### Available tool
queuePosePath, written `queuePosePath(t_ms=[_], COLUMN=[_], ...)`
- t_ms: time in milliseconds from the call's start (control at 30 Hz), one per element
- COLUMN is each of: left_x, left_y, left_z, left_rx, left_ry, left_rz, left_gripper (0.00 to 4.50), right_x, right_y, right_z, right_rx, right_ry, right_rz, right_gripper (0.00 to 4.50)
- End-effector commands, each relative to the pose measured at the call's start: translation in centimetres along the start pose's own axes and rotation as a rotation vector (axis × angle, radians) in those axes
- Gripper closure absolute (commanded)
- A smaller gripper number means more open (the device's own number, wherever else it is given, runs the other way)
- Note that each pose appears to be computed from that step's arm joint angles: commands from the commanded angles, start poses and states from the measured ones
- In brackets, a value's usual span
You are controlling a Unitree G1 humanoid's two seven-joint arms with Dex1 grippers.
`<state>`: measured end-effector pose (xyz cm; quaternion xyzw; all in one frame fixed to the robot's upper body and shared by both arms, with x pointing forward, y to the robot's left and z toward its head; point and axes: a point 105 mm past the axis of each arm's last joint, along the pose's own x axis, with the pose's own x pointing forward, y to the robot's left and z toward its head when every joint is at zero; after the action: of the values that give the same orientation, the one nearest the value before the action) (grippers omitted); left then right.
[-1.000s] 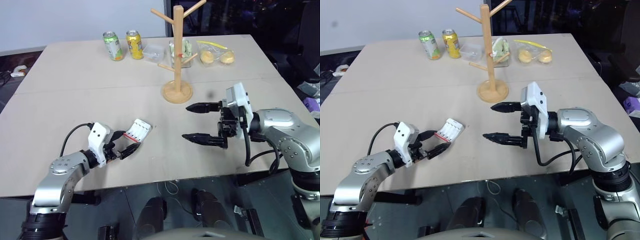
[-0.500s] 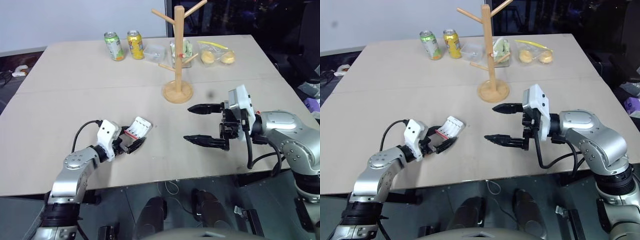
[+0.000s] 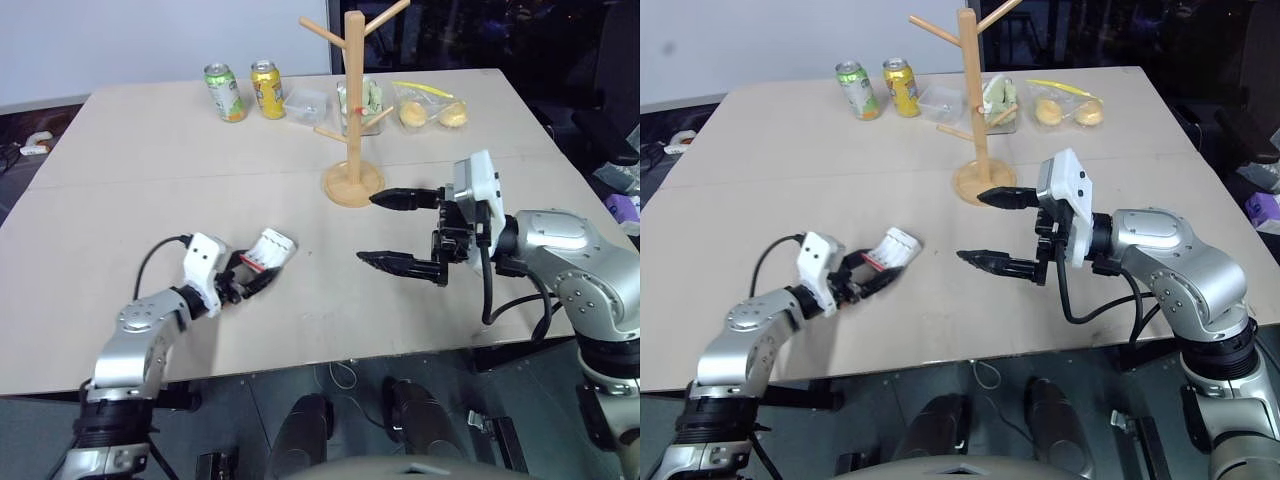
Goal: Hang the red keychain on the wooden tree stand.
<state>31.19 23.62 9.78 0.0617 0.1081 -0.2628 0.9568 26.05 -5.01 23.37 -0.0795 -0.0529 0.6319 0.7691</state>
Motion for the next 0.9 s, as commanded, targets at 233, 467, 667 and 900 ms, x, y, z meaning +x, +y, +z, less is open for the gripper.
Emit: queuePosePath(t_ms=[233, 467, 667, 900], left_x=[-5.4, -7.9, -7.4, -7.1], left_y=[13.4, 18.5, 19.5, 19.8], left_z=[5.2, 3.7, 1.3, 0.6], left_rx=[-0.069, -0.153, -0.209, -0.279], left_ry=[-0.188, -0.175, -0.11, -0.103], left_rz=[0.658, 0.952, 1.007, 1.003], left_gripper=[1.34, 1.34, 1.34, 0.01], right_x=[2.7, 4.1, 4.1, 3.8], right_y=[0.4, 0.4, 0.4, 0.1], right_z=[2.7, 3.2, 2.7, 2.2], right_rx=[-0.103, -0.133, -0.15, -0.134], right_ry=[-0.094, -0.099, -0.071, -0.045], right_rz=[0.047, 0.041, 0.022, -0.018], right_gripper=[0.0, 0.0, 0.0, 0.0])
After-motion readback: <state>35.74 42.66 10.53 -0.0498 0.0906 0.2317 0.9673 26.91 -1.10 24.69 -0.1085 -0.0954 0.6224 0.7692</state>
